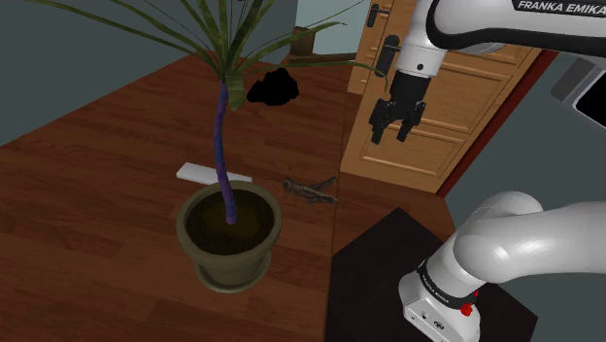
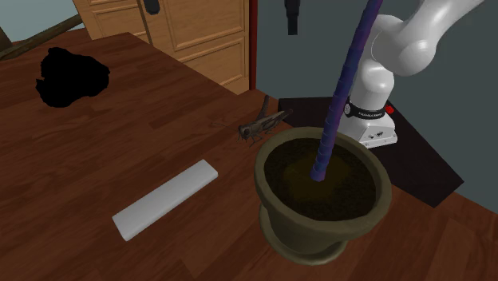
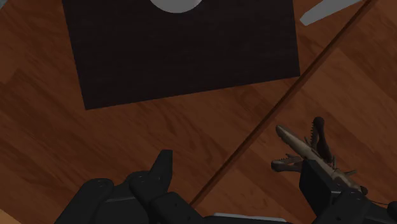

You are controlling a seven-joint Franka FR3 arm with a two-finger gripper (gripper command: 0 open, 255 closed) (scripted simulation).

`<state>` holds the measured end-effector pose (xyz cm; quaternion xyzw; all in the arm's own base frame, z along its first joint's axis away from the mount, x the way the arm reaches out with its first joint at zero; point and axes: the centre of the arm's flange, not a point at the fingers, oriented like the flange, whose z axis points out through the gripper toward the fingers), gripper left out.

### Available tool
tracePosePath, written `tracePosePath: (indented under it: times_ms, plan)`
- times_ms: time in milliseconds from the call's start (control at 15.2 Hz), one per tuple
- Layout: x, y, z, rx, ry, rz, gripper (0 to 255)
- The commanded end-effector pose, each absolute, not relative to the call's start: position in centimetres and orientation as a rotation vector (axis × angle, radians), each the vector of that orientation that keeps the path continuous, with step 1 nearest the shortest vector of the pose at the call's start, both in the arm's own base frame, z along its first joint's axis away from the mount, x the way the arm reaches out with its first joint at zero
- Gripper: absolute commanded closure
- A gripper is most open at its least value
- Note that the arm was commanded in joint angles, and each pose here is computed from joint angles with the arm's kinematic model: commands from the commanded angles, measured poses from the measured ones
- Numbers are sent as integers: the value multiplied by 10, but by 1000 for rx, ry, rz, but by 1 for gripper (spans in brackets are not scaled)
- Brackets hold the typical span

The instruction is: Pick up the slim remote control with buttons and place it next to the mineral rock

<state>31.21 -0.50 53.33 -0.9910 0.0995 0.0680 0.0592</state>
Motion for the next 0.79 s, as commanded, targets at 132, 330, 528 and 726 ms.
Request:
tracePosePath:
  times_ms: [132,330,528,726]
  plan:
    - [333,9,524,-3012,243,196,0]
    - [363,30,509,-3027,154,181,0]
    - [391,54,495,-3038,65,166,0]
    - [419,79,481,-3048,-24,151,0]
